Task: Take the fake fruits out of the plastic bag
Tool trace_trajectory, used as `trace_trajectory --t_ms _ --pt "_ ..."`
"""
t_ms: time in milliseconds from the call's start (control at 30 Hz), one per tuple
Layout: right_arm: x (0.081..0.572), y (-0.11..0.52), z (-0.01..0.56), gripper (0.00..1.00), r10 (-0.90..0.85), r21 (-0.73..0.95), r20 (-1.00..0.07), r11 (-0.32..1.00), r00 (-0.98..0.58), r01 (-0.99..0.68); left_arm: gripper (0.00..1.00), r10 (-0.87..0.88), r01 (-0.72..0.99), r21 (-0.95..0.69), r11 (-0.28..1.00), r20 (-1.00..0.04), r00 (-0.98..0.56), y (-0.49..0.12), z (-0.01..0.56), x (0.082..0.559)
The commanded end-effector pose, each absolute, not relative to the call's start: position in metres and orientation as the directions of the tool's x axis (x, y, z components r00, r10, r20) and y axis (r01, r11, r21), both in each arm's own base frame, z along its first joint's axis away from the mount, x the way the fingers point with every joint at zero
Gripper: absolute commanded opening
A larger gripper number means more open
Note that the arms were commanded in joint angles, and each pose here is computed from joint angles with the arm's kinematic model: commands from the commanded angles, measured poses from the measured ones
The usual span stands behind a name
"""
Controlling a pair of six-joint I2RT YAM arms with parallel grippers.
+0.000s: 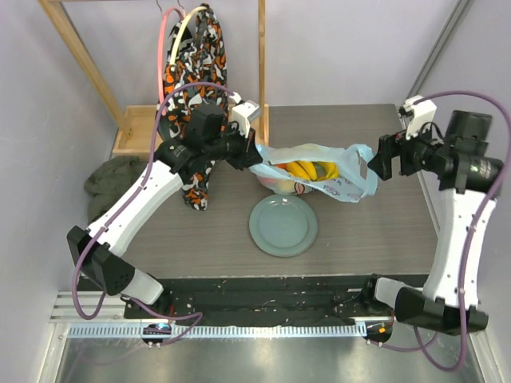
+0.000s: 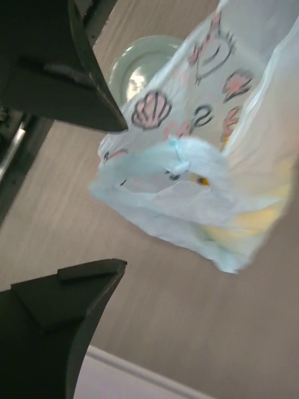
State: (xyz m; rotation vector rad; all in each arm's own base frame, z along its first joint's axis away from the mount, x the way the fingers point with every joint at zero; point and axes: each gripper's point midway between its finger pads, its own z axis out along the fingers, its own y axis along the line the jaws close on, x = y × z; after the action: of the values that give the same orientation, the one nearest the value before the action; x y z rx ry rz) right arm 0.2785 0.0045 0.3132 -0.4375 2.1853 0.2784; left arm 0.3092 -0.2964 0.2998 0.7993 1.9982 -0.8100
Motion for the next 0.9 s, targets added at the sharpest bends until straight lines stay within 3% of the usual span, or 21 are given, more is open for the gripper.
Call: trace_trajectory --t_ms 0,67,133,267,367,600,867 --pt "0.237 0.041 0.397 0.96 -0.302 -0.113 -0.917 0.825 -0.262 -0.553 0.0 0.189 0.78 -0.264 0.567 -0.88 -0.435 -0.301 0.328 0.307" --pt "0.241 0.049 0.404 0.98 -0.239 -0.084 -0.947 0.828 -0.213 -0.554 0.01 0.179 0.777 -0.268 0.57 -0.882 -0.435 -0.3 0.329 0.306" --pt "0.256 0.053 0.415 0.92 -0.147 -0.03 -0.973 0.843 -0.177 -0.537 0.01 0.173 0.771 -0.281 0.571 -0.877 -0.448 -0.299 0.326 0.303" --pt "0.293 0.065 0.383 0.54 -0.039 0.133 -0.957 0.819 -0.286 -0.558 0.01 0.176 0.764 -0.315 0.562 -0.857 -0.483 -0.3 0.316 0.297" --pt "0.306 0.098 0.36 0.42 -0.092 0.147 -0.942 0.75 -0.322 -0.644 0.01 0.176 0.76 -0.321 0.565 -0.853 -0.491 -0.299 0.312 0.296" --pt "0.334 0.155 0.292 0.39 -0.217 0.134 -0.898 0.692 -0.382 -0.709 0.01 0.182 0.757 -0.314 0.573 -0.852 -0.491 -0.298 0.306 0.298" --pt "0.346 0.114 0.17 0.36 -0.369 0.013 -0.719 0.84 -0.588 -0.543 0.0 0.251 0.762 -0.276 0.586 -0.832 -0.495 -0.285 0.283 0.288"
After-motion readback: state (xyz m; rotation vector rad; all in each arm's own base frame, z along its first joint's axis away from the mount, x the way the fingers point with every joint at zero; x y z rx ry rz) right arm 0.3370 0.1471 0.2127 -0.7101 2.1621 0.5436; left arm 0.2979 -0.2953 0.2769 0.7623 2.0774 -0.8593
